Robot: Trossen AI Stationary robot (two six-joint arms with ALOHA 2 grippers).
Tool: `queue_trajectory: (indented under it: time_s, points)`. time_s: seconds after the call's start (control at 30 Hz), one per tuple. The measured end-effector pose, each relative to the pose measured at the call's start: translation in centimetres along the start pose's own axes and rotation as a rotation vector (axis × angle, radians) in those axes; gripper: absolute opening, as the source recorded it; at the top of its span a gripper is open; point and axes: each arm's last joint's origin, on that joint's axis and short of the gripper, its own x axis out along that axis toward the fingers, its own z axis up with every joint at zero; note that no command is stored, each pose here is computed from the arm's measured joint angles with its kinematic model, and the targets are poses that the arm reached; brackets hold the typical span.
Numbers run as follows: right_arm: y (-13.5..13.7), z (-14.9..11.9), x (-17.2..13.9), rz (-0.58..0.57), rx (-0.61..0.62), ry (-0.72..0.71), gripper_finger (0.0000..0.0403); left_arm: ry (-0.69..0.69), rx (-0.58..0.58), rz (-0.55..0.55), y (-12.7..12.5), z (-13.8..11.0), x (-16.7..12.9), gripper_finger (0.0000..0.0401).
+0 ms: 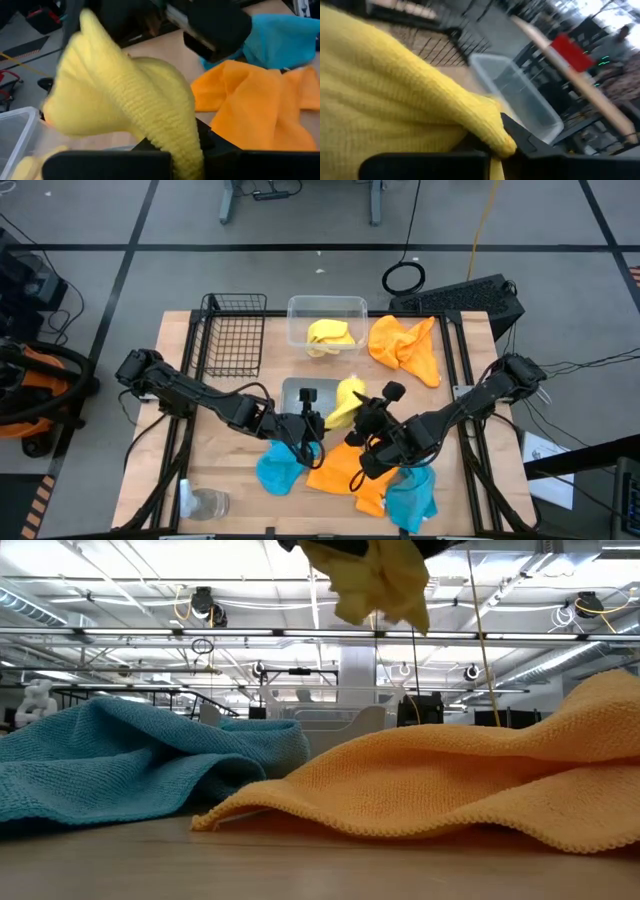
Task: Sort microfiber towel by color & place in baskets
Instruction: Put the yellow microfiber cloth into the transparent bin
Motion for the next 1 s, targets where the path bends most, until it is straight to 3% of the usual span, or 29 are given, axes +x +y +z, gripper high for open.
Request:
queue_trajectory:
  time_s: [0.13,0.3,0.43,0.6,0.77,1.0]
  points:
    - [-0.4,-0.1,-1.3,-0.057,0.001,-0.072,0.0005,-0.001,-0.041,0.018,0.3,0.0,0.1,0.001]
    - [-0.3,0.1,-2.2,-0.023,0.035,-0.091,0.0008,0.012,-0.126,0.088,1.6,-0.2,0.5,0.001]
    - [0.1,-0.1,-3.1,0.006,0.084,-0.106,0.0008,-0.057,-0.168,0.103,2.3,0.4,0.8,0.001]
    - [0.4,-0.2,-4.1,0.039,0.107,-0.12,0.002,-0.071,-0.16,0.12,2.8,0.4,1.3,0.001]
    - [0.4,-0.3,-5.0,0.108,0.112,-0.104,0.008,-0.069,-0.161,0.134,3.2,0.4,1.4,0.001]
    - [0.5,-0.5,-5.9,0.12,0.082,-0.126,0.0212,-0.072,-0.136,0.14,3.2,0.4,1.4,0.001]
